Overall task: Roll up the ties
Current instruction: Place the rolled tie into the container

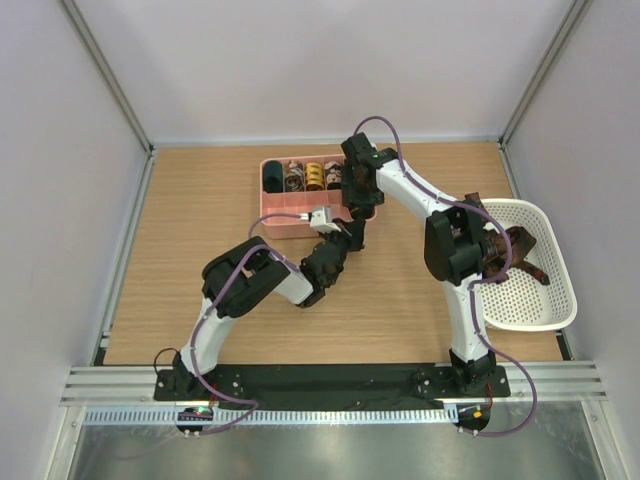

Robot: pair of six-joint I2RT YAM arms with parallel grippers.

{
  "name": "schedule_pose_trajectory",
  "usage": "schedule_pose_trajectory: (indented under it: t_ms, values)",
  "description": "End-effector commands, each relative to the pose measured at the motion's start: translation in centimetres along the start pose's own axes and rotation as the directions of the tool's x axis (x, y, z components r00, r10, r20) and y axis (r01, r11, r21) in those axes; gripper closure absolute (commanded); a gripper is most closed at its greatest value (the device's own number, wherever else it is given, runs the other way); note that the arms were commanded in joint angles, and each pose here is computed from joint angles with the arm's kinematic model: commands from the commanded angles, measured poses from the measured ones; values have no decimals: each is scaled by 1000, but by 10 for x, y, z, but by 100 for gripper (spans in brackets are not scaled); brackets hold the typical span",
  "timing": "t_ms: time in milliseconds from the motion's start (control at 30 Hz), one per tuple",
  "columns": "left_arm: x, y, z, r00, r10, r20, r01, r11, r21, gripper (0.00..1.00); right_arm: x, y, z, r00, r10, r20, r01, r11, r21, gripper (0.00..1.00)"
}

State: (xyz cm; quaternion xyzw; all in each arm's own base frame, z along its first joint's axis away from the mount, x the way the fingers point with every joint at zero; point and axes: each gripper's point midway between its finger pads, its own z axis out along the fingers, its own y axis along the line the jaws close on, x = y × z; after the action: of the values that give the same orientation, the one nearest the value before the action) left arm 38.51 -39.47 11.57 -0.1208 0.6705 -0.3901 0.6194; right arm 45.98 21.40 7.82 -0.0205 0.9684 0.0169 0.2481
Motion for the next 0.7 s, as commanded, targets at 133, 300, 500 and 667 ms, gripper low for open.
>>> schedule_pose_trajectory:
  t_ms: [133,300,500,667]
  values:
    - [-62,-31,19,966,-112,233,88,990,112,100,43,-10,6,984,-20,-175,23,1000,15,31]
    - [-66,-29,25,964,-107,245,81,990,115,100,42,-11,6,985,-14,-174,17,1000,19,29]
    - [-68,-22,34,963,-105,247,77,990,120,100,42,-11,5,985,-15,-172,19,1000,23,23]
    - [-70,-17,41,964,-96,247,65,989,130,100,41,-9,4,986,-11,-169,14,1000,14,22]
